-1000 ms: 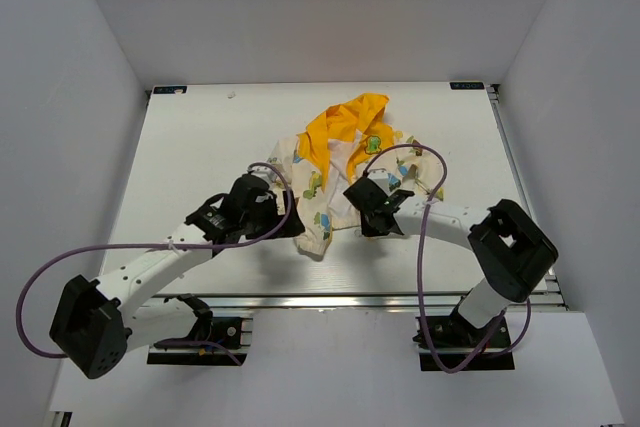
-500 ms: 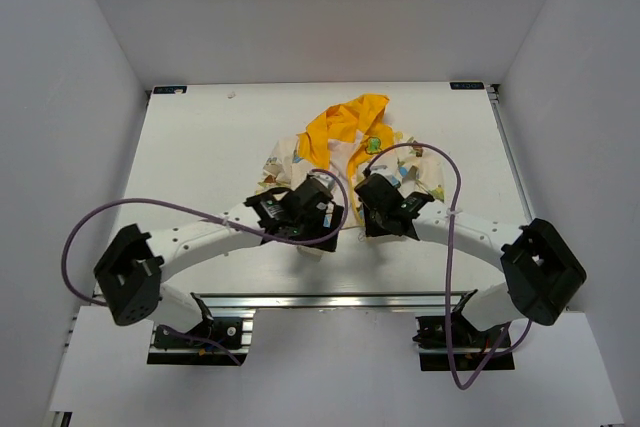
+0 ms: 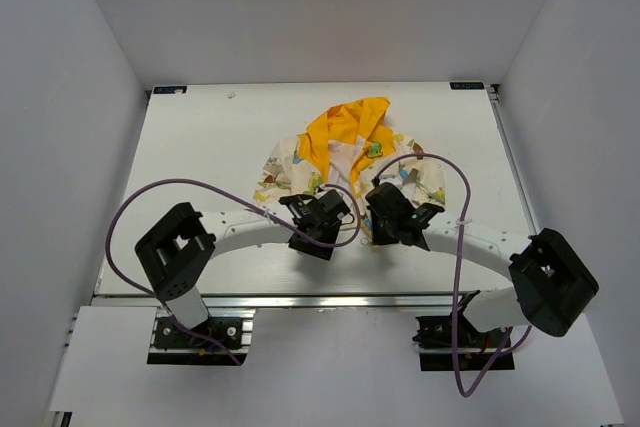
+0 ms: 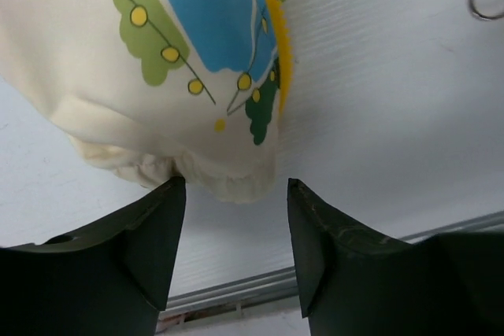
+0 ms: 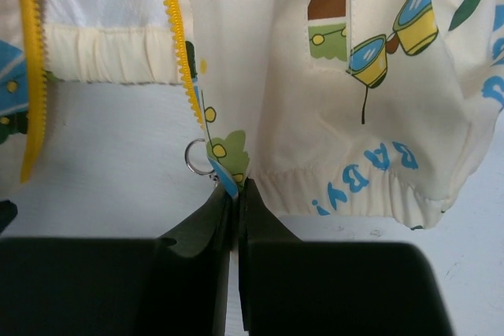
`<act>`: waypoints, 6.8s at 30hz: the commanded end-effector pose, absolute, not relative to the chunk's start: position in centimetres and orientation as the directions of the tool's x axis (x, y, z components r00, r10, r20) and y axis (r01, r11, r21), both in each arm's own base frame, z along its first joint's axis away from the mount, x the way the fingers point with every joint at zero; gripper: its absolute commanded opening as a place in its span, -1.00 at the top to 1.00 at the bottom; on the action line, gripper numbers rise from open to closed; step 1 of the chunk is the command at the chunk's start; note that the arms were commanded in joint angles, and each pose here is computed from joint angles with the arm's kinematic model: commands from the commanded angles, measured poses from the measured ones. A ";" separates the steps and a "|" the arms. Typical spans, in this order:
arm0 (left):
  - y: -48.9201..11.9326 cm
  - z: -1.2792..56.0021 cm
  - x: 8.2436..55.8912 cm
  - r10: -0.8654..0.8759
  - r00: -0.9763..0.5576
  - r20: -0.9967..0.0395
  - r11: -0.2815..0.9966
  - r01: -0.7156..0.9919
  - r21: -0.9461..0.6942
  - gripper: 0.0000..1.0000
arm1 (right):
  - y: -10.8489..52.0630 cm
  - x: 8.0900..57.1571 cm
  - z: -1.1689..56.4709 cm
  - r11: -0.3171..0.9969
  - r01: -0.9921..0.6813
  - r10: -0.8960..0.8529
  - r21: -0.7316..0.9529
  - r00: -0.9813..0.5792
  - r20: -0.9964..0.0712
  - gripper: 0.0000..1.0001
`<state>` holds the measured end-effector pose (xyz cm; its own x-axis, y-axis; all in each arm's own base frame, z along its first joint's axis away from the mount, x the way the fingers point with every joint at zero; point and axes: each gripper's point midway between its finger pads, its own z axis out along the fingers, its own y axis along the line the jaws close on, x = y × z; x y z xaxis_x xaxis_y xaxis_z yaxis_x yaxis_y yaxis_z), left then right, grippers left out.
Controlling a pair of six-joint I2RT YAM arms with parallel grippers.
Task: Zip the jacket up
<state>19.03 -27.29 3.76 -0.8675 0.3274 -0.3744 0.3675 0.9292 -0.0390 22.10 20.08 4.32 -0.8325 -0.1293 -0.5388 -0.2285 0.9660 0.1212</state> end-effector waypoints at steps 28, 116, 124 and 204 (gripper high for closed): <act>-29.8 5.5 20.8 0.294 -0.846 -0.444 0.928 0.364 -0.078 -0.04 | 20.5 20.9 4.6 0.935 -0.279 -0.111 0.218 -0.817 -0.566 1.00; -30.1 17.3 24.6 -0.036 -0.607 -0.794 0.894 0.335 -0.297 1.00 | 24.3 23.5 16.8 0.777 -0.509 0.053 0.371 -0.534 -0.844 1.00; -30.2 24.4 24.0 -0.140 -0.478 -0.867 0.807 0.453 -0.380 1.00 | 25.9 23.9 24.6 0.649 -0.657 0.233 0.383 -0.308 -0.922 1.00; -30.5 28.3 26.7 -0.172 -0.377 -0.910 0.825 0.450 -0.343 1.00 | 22.3 24.1 28.0 0.652 -0.577 0.491 0.492 -0.173 -0.853 1.00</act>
<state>25.15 -30.42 25.18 -0.4402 -0.0814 -0.8942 0.4670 0.8298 -0.3055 25.57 21.61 26.89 -0.1759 0.4985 -0.8489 -0.4917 0.7025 0.5144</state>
